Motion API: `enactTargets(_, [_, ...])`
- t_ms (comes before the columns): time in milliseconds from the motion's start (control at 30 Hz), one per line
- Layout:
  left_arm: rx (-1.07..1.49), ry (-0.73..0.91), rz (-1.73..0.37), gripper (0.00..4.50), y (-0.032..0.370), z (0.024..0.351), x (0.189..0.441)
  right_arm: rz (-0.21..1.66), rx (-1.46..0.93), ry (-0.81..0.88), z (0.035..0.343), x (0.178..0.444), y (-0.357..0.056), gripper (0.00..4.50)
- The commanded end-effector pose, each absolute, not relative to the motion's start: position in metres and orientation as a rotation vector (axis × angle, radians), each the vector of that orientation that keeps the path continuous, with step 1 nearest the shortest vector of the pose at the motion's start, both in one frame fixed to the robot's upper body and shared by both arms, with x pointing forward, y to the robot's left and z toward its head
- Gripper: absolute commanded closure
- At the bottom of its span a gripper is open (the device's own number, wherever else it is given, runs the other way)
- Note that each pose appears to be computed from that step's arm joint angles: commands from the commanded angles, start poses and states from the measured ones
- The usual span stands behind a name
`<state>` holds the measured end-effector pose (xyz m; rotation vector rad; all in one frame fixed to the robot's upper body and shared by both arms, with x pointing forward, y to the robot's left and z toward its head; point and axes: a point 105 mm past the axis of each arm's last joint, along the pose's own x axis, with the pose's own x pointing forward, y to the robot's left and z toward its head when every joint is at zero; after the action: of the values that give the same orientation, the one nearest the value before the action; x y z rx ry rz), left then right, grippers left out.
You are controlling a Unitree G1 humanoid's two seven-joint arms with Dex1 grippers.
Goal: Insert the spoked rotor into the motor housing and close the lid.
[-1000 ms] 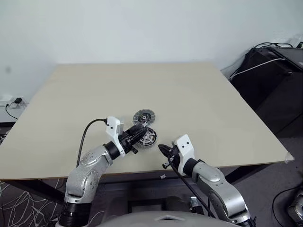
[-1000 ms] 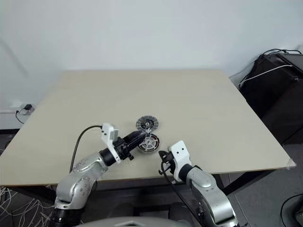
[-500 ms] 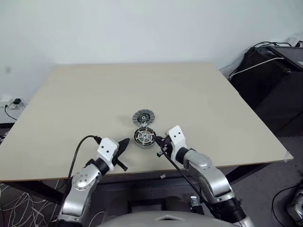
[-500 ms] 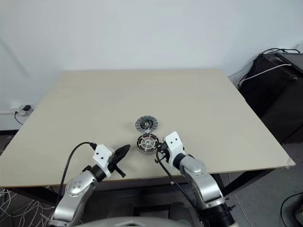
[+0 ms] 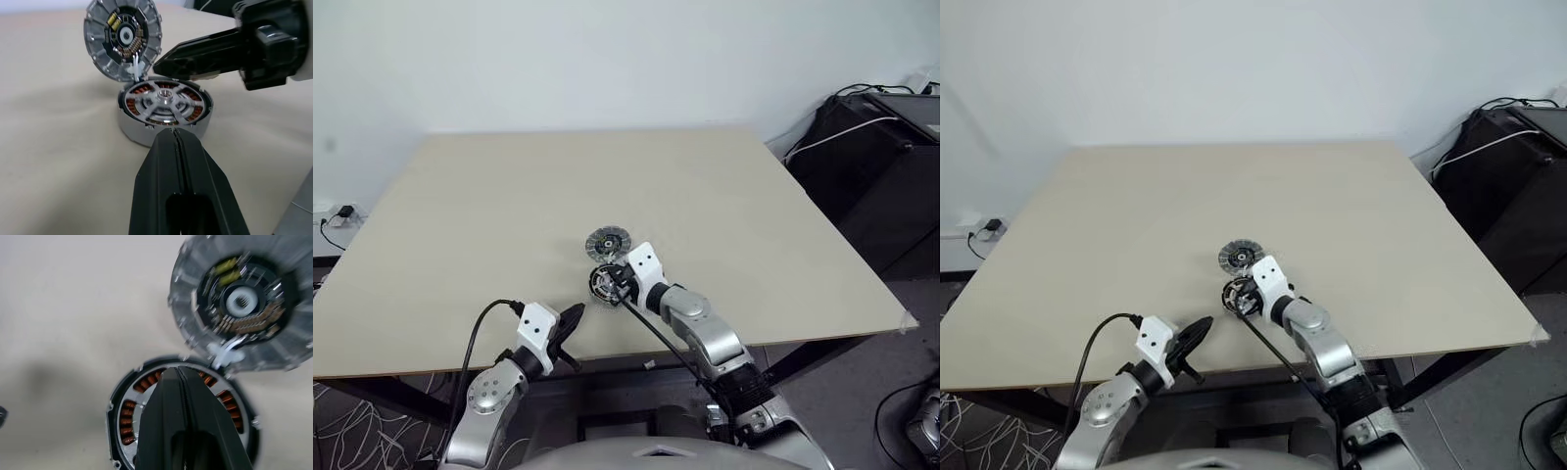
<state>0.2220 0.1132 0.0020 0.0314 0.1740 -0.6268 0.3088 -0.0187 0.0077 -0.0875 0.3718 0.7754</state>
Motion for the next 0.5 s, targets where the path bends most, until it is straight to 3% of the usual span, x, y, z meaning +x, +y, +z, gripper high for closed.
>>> enactTargets(33, [0.033, 0.132, -0.658, 4.46, 0.107, 0.013, 0.224, 0.793, -0.128, 0.389, 0.003, 0.311, -0.016, 4.50])
enactTargets(233, [0.033, 0.130, -0.663, 4.46, 0.106, 0.014, 0.225, 0.851, -0.175, 0.365, 0.010, 0.307, -0.017, 4.50])
enactTargets(333, [0.033, 0.121, -0.669, 4.46, 0.105, 0.015, 0.226, 0.991, -0.271, 0.265, 0.038, 0.299, -0.016, 4.50])
enactTargets(433, [0.034, 0.115, -0.676, 4.46, 0.105, 0.017, 0.227, 1.111, -0.441, 0.245, 0.047, 0.290, -0.024, 4.50])
enactTargets(500, [0.038, 0.113, -0.682, 4.50, 0.105, 0.017, 0.227, 1.156, -0.518, 0.253, 0.048, 0.288, -0.030, 4.09])
